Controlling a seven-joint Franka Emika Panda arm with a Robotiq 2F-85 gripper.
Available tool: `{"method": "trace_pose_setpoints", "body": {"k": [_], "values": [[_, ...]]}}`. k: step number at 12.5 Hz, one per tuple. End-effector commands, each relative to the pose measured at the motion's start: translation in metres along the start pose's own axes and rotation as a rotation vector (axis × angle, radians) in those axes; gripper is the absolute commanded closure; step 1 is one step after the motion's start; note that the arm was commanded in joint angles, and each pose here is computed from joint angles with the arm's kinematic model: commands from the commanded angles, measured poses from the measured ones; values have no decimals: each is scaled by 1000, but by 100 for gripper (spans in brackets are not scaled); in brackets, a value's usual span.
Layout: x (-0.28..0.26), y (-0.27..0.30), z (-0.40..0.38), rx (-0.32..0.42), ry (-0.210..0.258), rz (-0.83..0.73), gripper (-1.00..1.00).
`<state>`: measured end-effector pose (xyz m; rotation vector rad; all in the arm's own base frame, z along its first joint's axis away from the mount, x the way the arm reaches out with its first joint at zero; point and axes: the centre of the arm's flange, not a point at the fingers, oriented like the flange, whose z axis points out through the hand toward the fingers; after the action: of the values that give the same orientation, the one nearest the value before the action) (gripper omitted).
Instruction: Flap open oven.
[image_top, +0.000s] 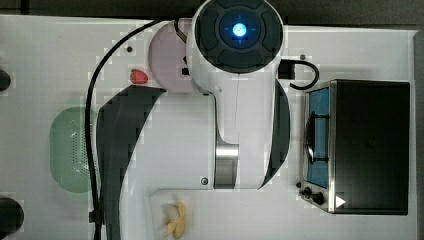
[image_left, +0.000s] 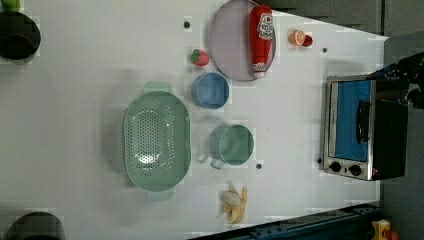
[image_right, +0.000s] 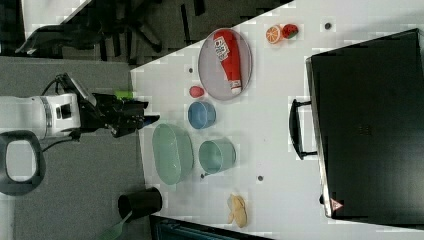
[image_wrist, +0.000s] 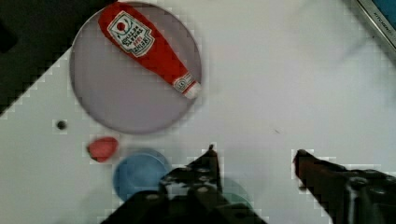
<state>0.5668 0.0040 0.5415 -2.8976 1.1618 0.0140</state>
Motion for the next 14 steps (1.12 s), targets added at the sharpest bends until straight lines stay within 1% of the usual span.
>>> {"method": "trace_pose_setpoints", "body": {"k": [1,3,6,7,10,13,14], "values": [[-61,105,-60,1,23,170,-59],[-61,105,-60,1,23,170,-99],[-61,105,-60,1,23,170,-100],[-61,105,-60,1,23,170,-90],[-61,105,-59,-1,21,170,-15],[-59,110,-51,-12,8,165,55],[-56,113,-48,-13,4,144,65]]}}
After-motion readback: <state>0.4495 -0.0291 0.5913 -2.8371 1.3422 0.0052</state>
